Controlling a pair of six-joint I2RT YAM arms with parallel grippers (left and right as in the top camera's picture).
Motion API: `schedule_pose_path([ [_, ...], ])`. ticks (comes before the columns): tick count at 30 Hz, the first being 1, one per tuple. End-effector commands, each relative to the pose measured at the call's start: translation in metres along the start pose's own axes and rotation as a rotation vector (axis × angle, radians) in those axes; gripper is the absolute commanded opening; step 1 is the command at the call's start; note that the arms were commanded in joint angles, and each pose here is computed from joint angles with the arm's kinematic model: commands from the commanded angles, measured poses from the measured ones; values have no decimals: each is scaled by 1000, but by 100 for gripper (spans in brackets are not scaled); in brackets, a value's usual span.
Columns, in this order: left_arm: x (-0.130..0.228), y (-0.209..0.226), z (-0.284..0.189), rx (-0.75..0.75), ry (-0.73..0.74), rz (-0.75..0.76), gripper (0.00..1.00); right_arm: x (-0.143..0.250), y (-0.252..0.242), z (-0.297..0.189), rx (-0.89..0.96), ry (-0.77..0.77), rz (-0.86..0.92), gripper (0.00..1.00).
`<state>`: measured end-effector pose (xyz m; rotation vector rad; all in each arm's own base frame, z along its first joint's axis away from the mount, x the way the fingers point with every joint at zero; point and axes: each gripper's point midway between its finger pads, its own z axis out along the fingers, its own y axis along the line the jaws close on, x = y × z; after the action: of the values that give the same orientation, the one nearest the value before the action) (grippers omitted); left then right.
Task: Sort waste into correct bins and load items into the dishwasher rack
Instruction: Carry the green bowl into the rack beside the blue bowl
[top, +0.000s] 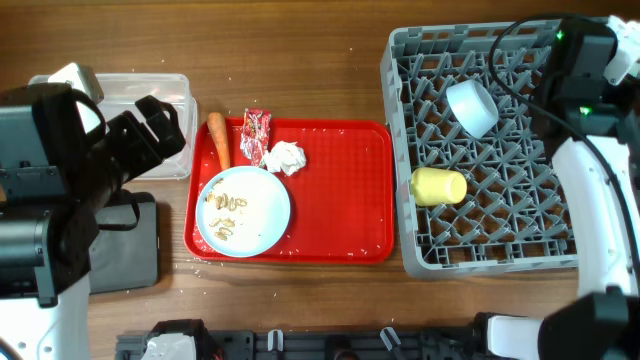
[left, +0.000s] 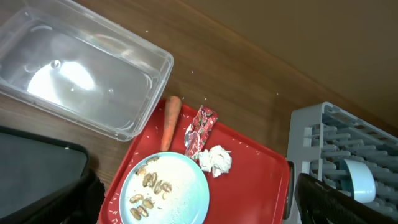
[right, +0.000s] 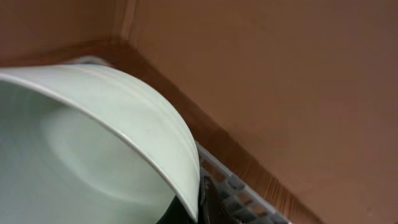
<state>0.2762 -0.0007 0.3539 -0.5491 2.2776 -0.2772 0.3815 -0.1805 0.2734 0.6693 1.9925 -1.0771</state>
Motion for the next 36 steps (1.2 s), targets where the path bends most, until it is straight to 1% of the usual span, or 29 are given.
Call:
schedule_pose_path([
  [1, -2, 1, 1, -4, -4, -4, 100, 16, 22, 24, 44, 41, -209, 4],
  [4, -2, 1, 1, -4, -4, -4, 100, 31, 21, 38, 190, 73, -267, 4],
  [6, -2, 1, 1, -4, -4, -4, 100, 41, 27, 44, 212, 93, -305, 4],
  [9, -2, 1, 1, -4, -4, -4, 100, 50, 46, 43, 168, 99, -346, 4],
  [13, -2, 1, 1, -4, -4, -4, 100, 47, 75, 21, 92, 54, -372, 4],
  [15, -2, 1, 1, -4, -4, -4, 100, 47, 80, 17, 83, 46, -381, 4],
  [19, -2, 1, 1, -4, -4, -4, 100, 42, 59, 28, 166, 50, -329, 4],
  [25, -2, 1, 1, -4, -4, -4, 100, 51, 46, 53, 141, 103, -282, 4],
  [28, -2, 1, 1, -4, -4, -4, 100, 56, 52, 56, 126, 114, -296, 4],
  [33, -2, 1, 1, -4, -4, -4, 100, 79, 73, 56, 107, 153, -368, 4],
  [36, -2, 1, 1, -4, -4, -4, 100, 80, 80, 47, 90, 148, -373, 9],
])
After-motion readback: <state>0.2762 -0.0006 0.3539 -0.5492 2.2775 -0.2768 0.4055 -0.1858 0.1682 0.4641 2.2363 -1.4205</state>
